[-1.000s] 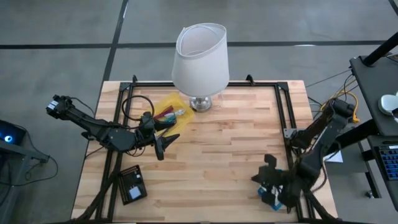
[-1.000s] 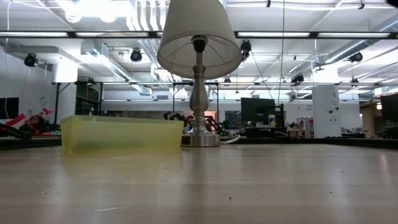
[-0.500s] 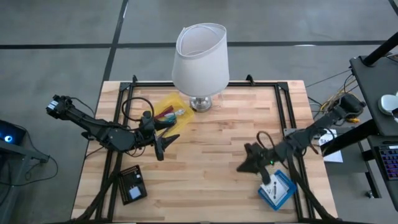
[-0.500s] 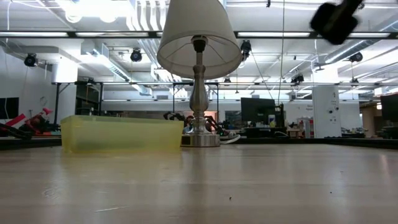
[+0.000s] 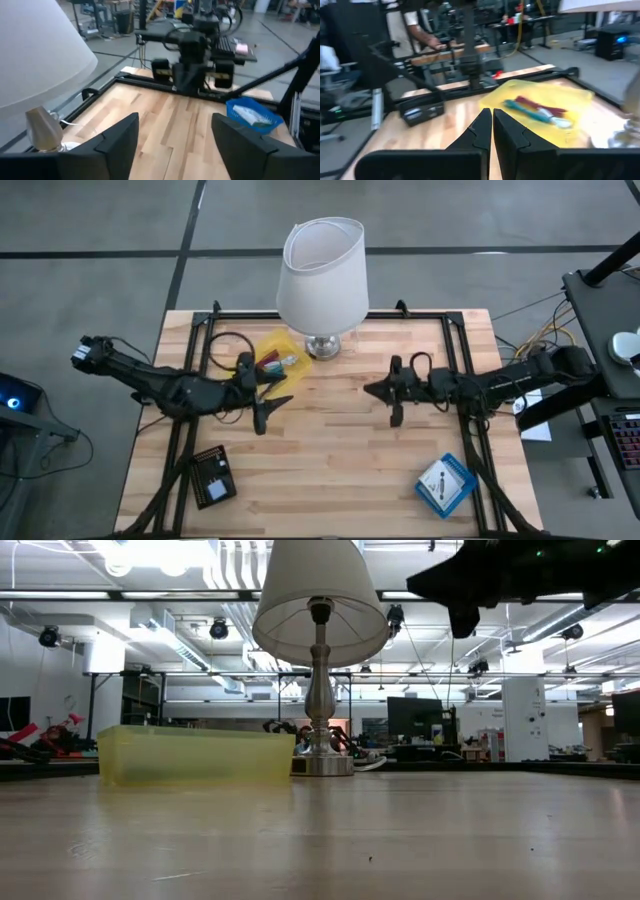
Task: Pick and place items into bin
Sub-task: Return to Home Position
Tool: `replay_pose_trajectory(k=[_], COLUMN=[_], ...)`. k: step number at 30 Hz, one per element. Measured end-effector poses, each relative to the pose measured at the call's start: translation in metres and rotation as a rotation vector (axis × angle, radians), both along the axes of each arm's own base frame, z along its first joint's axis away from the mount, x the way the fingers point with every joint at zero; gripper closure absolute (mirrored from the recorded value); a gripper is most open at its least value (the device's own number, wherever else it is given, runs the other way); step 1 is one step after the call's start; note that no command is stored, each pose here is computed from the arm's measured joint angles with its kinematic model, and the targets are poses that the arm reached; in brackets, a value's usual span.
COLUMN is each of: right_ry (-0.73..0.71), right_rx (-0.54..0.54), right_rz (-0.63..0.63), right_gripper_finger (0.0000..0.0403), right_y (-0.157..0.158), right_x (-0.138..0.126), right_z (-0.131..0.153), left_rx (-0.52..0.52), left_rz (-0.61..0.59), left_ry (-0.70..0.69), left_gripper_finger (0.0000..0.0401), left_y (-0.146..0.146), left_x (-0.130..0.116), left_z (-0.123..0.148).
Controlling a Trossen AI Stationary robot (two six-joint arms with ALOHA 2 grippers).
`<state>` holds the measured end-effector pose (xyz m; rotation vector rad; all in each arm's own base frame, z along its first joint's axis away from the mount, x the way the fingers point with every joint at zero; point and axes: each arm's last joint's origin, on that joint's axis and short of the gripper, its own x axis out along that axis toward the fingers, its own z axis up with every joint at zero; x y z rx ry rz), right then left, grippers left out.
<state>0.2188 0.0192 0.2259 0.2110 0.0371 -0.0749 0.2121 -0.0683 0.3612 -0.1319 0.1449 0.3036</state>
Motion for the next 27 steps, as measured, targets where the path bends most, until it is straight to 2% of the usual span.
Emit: replay_pose_trajectory(k=[3,5,9,13,19,22,27], right_ry=[0.001,0.003,0.003,0.003,0.029,0.067,0.110], right_rx=[-0.016,-0.019,-0.020,-0.020,-0.045,-0.040,-0.020], right_rz=[-0.046,-0.066,-0.089,-0.099,-0.097,-0.089,-0.083], right_gripper_finger=[0.0394,0.0394,0.0394,0.0394,0.0394,0.0394,0.0394], right_y=[-0.011,-0.016,-0.022,-0.024,-0.024,-0.024,-0.023], right_x=[0.001,0.001,0.001,0.001,0.001,-0.001,-0.006], right_z=[0.000,0.000,0.000,0.000,-0.002,-0.005,-0.007], left_rx=[0.006,-0.007,0.042,0.101,0.137,0.166,0.140], left_rz=[-0.045,-0.077,-0.161,-0.220,-0.172,-0.168,-0.167], left_ry=[0.023,-0.014,-0.212,-0.356,-0.271,-0.280,-0.292], left_gripper_finger=[0.0196,0.0228,0.0308,0.0386,0.0399,0.0400,0.0400], left_y=[0.009,0.017,0.035,0.058,0.074,0.074,0.073], left_x=[0.003,0.001,0.000,-0.002,-0.025,-0.042,-0.068], left_z=[-0.007,-0.010,-0.017,-0.039,-0.083,-0.097,-0.129])
